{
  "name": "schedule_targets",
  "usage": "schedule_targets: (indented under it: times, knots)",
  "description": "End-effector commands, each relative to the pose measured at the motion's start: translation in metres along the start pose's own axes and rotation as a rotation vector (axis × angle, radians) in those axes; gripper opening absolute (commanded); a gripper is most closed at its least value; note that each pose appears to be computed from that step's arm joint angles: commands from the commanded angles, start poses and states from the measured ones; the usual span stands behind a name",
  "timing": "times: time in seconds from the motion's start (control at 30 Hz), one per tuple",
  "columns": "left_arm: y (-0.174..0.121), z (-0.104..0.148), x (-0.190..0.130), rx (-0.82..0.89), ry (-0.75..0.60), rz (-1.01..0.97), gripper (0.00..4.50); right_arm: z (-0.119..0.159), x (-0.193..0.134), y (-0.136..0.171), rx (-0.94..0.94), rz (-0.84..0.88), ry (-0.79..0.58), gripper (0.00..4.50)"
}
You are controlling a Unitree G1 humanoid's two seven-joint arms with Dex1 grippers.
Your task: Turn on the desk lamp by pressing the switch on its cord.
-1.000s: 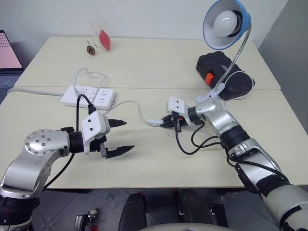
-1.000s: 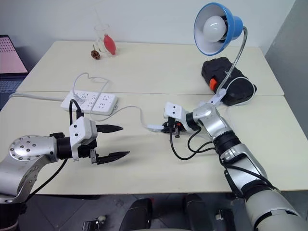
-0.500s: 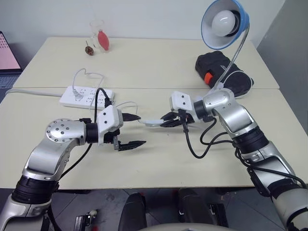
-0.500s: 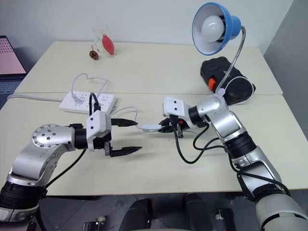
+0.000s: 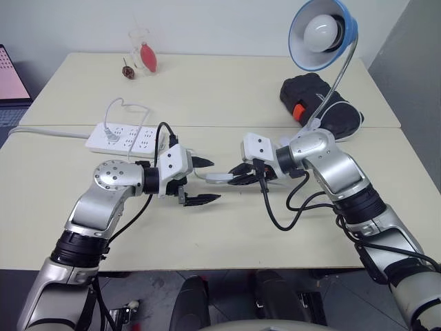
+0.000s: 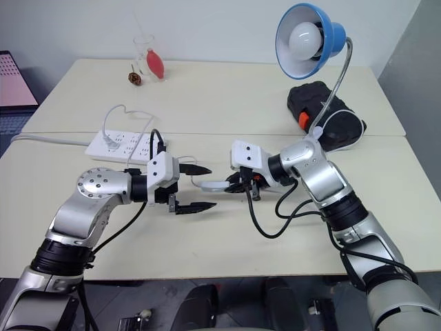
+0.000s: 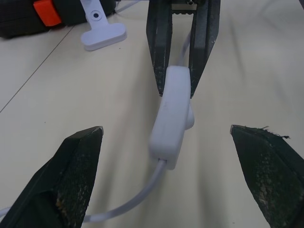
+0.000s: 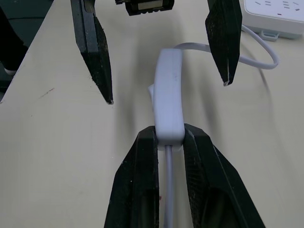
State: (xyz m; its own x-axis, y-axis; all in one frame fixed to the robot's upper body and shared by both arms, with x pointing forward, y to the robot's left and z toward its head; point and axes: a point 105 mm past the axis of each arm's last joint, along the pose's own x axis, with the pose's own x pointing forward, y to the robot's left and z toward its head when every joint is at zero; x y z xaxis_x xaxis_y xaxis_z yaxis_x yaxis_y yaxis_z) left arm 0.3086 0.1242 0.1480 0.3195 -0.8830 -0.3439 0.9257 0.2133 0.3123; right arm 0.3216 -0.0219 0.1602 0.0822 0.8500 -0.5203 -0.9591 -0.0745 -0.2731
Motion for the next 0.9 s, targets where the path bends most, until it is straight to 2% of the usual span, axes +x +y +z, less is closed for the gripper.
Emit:
schedule_targets:
  times: [0.03,0.1,0.2,0.47,0.7,0.8,0.9]
  knots:
    - [0.0026,0.0105,0.0013,0.036,-0.022,-0.003,4.50,0.0101,-0.0028,0.0018,-0.036,-0.001,-0.025,0.39]
    - [0.0019,0.0104,0.0022,0.036,-0.022,-0.008,4.50,0.0102,-0.0025,0.0022,-0.039,0.002,-0.024,0.39]
    - [0.0017,0.0097,0.0030,0.039,-0.017,-0.010,4.05,0.0105,-0.0021,0.0028,-0.041,0.004,-0.025,0.39]
    - [0.0053,0.0076,0.0059,0.060,0.008,-0.003,2.20,0.0121,-0.0016,0.0041,-0.046,0.011,-0.030,0.39]
    - [0.0077,0.0057,0.0066,0.084,0.023,0.003,0.76,0.0133,-0.0012,0.0050,-0.048,0.015,-0.033,0.39]
    - [0.0094,0.0048,0.0060,0.096,0.028,0.008,0.53,0.0133,-0.0013,0.0052,-0.050,0.017,-0.033,0.39]
    - [0.0111,0.0045,0.0053,0.103,0.029,0.015,0.51,0.0134,-0.0015,0.0054,-0.052,0.019,-0.032,0.39]
